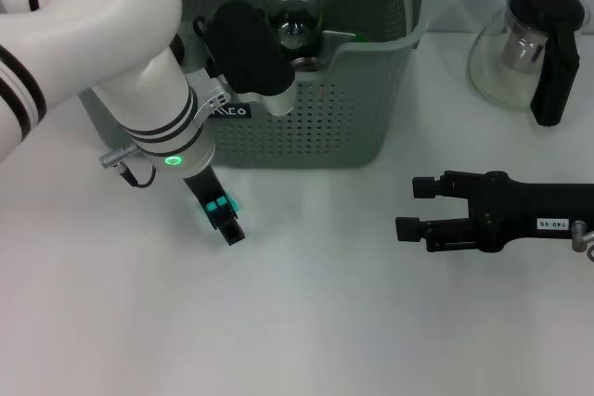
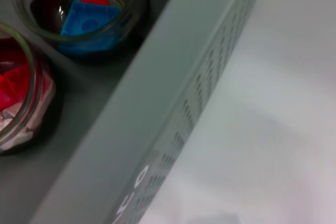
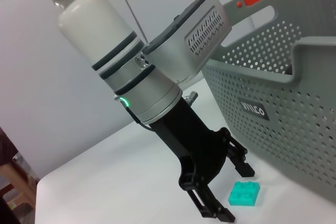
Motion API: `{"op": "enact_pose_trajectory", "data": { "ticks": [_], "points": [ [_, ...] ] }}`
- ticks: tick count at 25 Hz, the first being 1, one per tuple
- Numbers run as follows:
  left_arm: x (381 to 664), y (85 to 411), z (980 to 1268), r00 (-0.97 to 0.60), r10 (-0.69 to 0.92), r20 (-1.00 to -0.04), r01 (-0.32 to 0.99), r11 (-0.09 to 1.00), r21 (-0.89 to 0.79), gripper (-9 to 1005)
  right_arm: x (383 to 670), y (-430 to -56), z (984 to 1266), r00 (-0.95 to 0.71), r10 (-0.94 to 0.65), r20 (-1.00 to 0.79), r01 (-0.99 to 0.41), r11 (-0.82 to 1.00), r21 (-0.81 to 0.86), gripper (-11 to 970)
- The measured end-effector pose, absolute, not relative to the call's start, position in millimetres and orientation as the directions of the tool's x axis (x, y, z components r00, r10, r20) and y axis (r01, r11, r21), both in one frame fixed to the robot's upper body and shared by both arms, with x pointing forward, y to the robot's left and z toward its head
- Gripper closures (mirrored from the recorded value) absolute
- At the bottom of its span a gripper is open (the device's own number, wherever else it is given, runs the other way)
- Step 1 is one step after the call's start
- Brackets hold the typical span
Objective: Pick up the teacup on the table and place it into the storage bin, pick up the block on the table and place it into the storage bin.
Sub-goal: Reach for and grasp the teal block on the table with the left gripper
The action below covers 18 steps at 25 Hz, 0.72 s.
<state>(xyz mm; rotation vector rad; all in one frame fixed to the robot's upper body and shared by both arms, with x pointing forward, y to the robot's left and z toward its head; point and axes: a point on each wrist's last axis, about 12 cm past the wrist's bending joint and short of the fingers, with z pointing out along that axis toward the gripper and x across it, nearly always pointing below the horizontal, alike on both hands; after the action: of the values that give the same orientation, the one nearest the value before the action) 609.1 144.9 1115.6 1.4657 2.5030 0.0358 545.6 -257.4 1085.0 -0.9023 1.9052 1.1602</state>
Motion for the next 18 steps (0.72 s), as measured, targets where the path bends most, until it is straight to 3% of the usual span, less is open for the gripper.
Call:
{"op": "enact_pose_trajectory", "data": {
  "ticks": [18],
  "points": [
    [610.2, 143.8, 1112.4, -0.476, 0.86, -0.183, 0.854, 0.502, 0.14, 158, 545.5, -257.5, 1085.0, -0.497, -0.193, -0.846, -0.84, 0.35, 0.414, 13]
  ]
}}
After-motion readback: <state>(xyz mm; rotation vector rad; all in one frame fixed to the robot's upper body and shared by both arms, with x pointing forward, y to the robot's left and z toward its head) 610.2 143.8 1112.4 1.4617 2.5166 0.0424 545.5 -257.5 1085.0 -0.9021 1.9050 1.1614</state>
